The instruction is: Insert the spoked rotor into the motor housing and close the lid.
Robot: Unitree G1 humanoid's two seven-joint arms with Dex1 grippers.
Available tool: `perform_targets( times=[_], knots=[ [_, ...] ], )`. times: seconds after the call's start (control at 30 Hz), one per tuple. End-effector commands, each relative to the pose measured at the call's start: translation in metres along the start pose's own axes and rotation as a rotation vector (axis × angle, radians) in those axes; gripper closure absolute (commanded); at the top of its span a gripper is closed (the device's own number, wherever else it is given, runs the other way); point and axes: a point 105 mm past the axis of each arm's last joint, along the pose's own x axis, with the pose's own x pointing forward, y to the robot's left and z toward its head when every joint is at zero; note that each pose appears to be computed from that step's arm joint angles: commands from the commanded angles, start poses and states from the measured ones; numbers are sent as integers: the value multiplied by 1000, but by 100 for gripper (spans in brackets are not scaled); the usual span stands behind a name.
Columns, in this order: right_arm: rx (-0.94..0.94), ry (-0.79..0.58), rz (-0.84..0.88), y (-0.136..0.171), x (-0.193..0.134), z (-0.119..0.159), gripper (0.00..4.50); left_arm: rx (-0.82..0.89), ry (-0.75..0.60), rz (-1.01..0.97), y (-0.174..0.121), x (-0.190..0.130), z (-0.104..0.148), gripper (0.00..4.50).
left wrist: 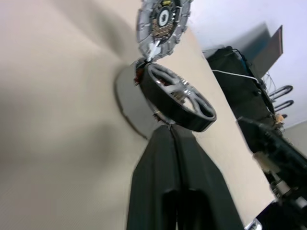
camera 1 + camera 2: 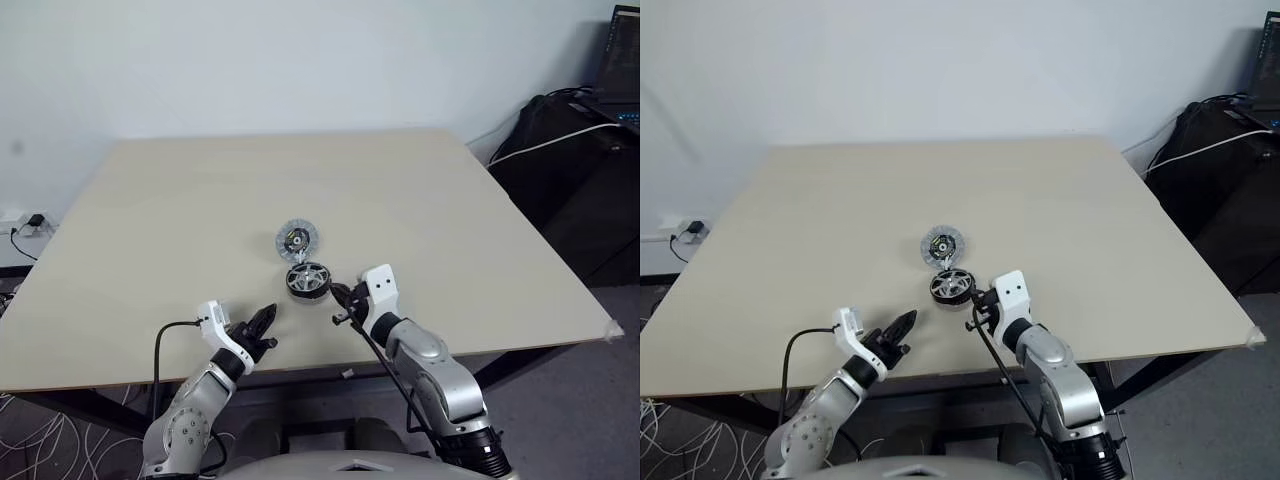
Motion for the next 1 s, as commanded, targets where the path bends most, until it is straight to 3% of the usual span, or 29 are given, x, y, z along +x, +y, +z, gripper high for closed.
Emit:
perform_targets(
  times=[0.03, 0.13, 0.23, 1.0],
  knots=[
    [0, -51, 27, 5, 3, 13, 450, 154, -126, -8, -8, -1, 23, 446],
    [16, -65, 58, 10, 5, 17, 450, 349, -179, 17, -8, -1, 26, 446],
    [26, -28, 82, 14, 6, 12, 450, 437, -164, 27, -6, 0, 18, 446],
    [22, 98, 102, 14, 29, 1, 450, 396, -144, 2, -7, 4, 10, 446]
  ],
)
